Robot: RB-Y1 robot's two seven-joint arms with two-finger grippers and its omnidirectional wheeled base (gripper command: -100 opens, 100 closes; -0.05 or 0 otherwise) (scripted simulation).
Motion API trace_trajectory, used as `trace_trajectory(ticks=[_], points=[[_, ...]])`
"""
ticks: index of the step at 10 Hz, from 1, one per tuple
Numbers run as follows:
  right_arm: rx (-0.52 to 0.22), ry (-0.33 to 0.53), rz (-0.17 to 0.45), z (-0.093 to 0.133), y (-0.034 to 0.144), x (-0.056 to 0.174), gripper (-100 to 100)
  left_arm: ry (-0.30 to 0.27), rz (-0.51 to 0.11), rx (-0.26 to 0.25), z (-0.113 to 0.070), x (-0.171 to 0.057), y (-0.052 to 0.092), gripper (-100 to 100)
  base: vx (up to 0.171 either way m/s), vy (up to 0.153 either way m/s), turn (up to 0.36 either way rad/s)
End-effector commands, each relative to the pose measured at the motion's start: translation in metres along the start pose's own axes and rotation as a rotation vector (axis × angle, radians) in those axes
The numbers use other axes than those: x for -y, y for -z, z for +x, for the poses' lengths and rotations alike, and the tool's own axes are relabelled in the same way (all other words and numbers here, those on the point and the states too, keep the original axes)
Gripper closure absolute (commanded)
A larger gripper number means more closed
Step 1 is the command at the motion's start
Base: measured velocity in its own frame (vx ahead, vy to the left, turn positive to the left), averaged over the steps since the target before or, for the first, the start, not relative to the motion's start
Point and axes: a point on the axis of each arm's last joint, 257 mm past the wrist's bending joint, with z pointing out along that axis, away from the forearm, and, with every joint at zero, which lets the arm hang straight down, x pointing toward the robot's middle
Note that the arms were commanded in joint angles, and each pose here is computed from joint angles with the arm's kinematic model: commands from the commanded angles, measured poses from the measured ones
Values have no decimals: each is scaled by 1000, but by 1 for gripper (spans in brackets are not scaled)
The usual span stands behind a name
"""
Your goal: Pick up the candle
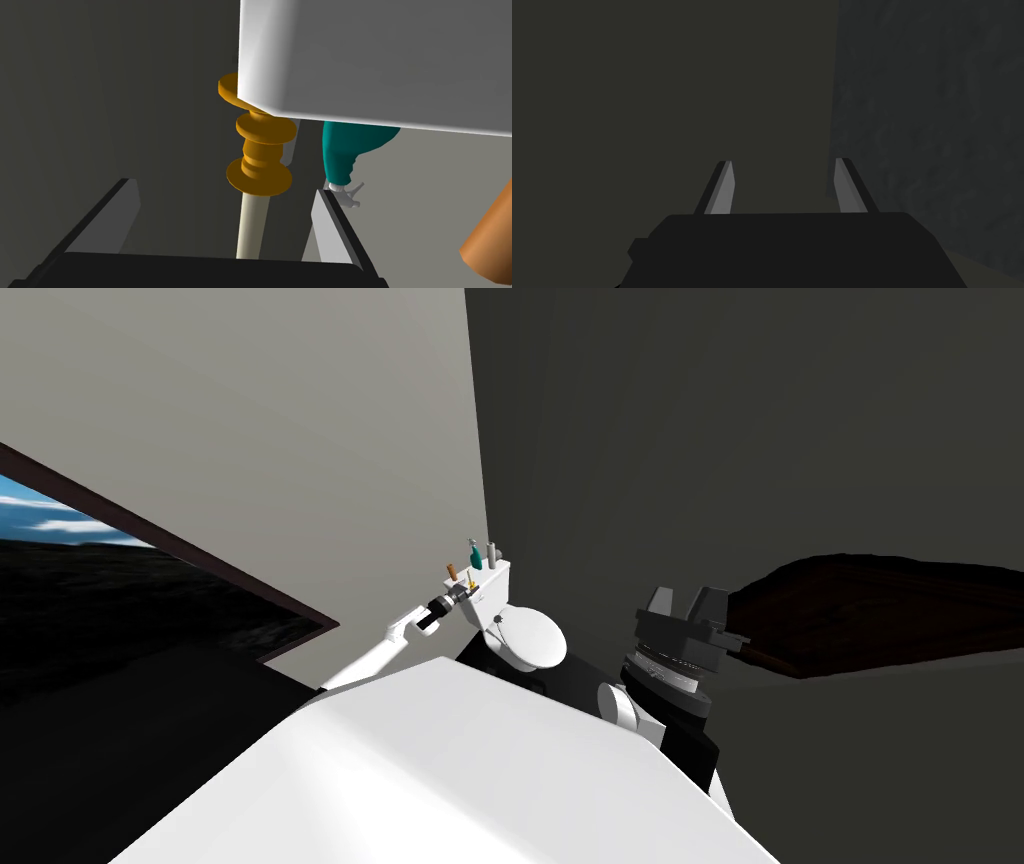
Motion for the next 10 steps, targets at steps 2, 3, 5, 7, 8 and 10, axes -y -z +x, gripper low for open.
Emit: trace_trajectory(ticks=[2,3,5,7,8,10], points=[[0,0,0,0,0,0,0,2,-18,-15,9,-14,-8,-100,-13,-8,-2],[0,0,0,0,0,0,0,0,30,6,2,-3,-21,-100,-44,-23,52],[0,0,0,0,0,0,0,-1,10,3,4,-16,-31,-100,-44,-33,18],[0,0,0,0,0,0,0,5,-12,-25,18,-27,-27,-100,-6,-3,-2],[0,0,0,0,0,0,0,1,35,-3,9,-17,-41,-100,-47,-21,65],[0,0,0,0,0,0,0,0,17,-3,7,-28,-52,-100,-48,-35,10]])
